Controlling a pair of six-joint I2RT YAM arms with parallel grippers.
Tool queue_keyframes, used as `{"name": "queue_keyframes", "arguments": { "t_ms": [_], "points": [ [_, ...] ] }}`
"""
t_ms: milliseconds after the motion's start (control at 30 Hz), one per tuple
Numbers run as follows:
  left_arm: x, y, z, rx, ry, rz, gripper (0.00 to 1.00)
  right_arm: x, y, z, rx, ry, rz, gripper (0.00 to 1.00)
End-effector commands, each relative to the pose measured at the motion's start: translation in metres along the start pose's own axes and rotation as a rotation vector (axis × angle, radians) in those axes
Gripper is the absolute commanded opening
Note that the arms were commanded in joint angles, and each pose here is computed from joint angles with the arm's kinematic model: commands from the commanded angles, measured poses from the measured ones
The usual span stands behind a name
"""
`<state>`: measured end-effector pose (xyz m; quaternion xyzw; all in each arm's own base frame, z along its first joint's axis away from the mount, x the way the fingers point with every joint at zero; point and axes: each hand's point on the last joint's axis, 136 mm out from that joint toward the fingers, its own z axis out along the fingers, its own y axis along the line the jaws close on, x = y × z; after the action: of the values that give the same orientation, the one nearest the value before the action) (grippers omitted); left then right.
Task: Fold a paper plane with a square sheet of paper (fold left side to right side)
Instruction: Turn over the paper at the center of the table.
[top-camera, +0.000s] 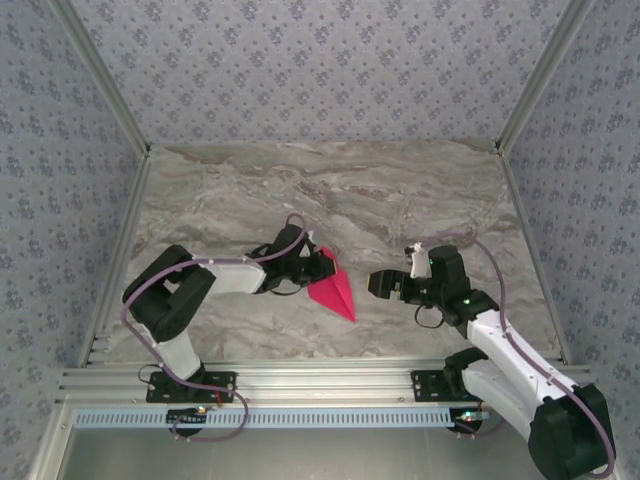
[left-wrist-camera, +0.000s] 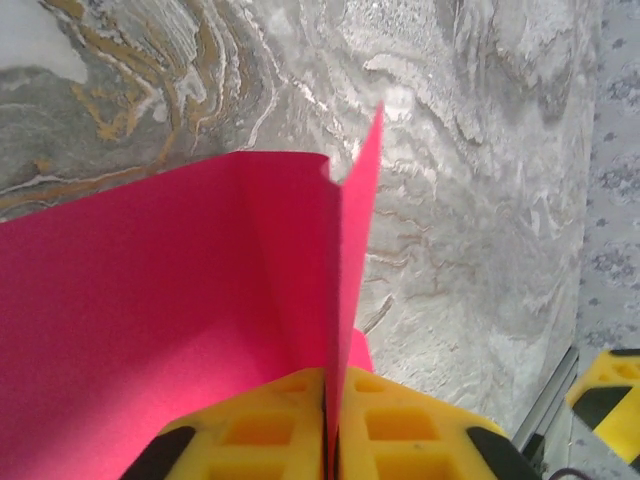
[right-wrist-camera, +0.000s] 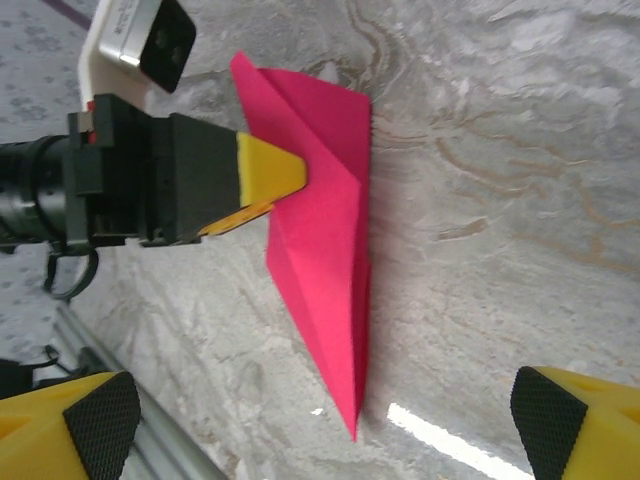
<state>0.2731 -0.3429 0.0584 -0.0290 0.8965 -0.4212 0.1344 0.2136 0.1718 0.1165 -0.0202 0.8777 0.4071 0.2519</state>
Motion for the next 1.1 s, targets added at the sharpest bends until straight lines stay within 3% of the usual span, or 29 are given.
{"name": "queue_keyframes", "arguments": {
  "t_ms": [0,267,533,1067],
  "points": [
    [-0.012,-0.031,-0.014,0.052,-0.034,0.066,0.04,0.005,0.017,-0.001,-0.152,0.052,0.031,1.00],
    [-0.045,-0.077,-0.070,0.146,-0.151,0.109,0.00,-0.008,0.041,-0.011,-0.390,0.075,0.092,1.00],
    [-0.060,-0.128,-0.120,0.279,-0.250,0.164,0.00,-0.015,0.067,-0.010,-0.515,0.104,0.084,1.00],
    [-0.050,-0.168,-0.137,0.467,-0.205,0.148,0.00,-0.032,0.119,0.008,-0.583,0.106,0.003,0.96]
  ]
}}
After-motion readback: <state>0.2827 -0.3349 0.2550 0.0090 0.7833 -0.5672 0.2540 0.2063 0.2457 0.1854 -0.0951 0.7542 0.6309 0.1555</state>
